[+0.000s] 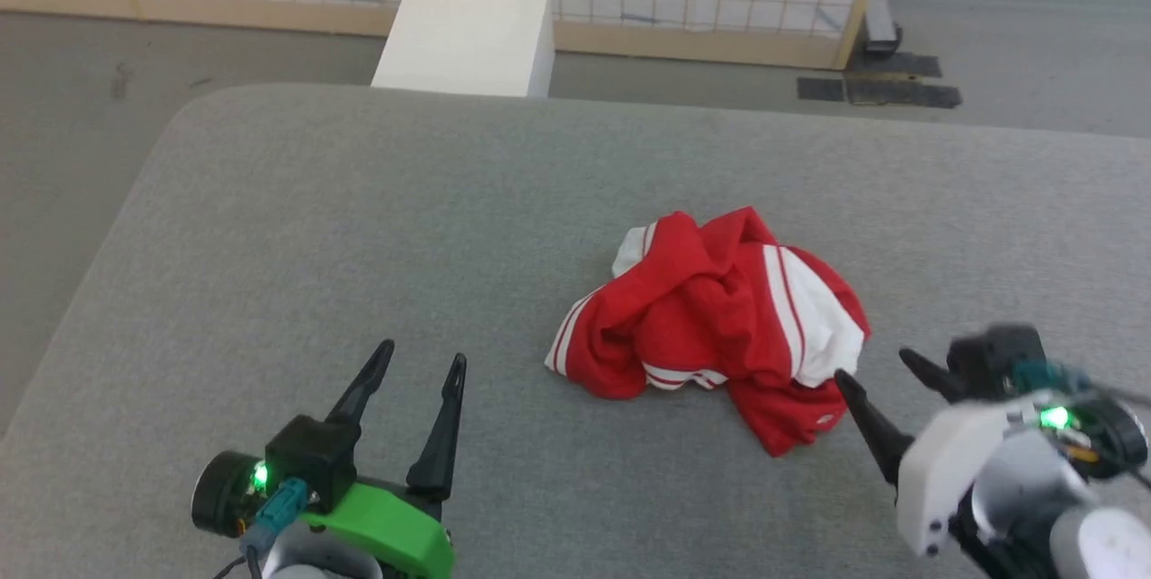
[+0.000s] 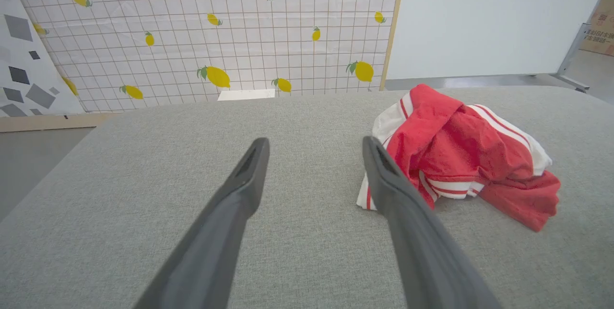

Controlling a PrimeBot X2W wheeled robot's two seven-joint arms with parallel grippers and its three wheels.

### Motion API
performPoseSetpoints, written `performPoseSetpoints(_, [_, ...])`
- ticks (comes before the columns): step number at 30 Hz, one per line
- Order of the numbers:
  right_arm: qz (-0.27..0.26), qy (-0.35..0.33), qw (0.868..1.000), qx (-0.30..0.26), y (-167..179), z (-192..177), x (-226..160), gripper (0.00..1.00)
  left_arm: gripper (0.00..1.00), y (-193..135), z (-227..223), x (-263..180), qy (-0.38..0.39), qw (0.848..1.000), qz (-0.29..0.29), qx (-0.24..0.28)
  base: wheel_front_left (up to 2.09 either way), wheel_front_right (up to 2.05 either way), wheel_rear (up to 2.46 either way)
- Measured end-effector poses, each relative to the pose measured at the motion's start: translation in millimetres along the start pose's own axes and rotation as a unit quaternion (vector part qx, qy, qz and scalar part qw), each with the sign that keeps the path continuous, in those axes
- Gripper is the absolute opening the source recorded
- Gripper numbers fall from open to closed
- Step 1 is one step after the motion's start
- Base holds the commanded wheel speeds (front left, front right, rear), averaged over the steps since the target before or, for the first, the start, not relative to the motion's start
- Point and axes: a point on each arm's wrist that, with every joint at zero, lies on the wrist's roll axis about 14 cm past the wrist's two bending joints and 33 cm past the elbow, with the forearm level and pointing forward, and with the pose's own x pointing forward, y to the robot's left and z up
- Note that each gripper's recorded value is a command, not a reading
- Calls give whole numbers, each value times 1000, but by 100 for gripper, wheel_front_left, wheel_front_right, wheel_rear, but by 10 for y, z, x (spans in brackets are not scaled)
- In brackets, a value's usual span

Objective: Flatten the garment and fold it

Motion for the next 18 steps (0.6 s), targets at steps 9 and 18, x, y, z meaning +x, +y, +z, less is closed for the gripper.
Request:
performPoseSetpoints(9, [63,155,986,-23,114,-88,430,100,100,145,-65,33,7,1000,30,-4,0,0,0])
performPoseSetpoints(18, [77,222,971,-43,121,-212,743,100,100,253,-196,25,26,998,53,-12,0,0,0])
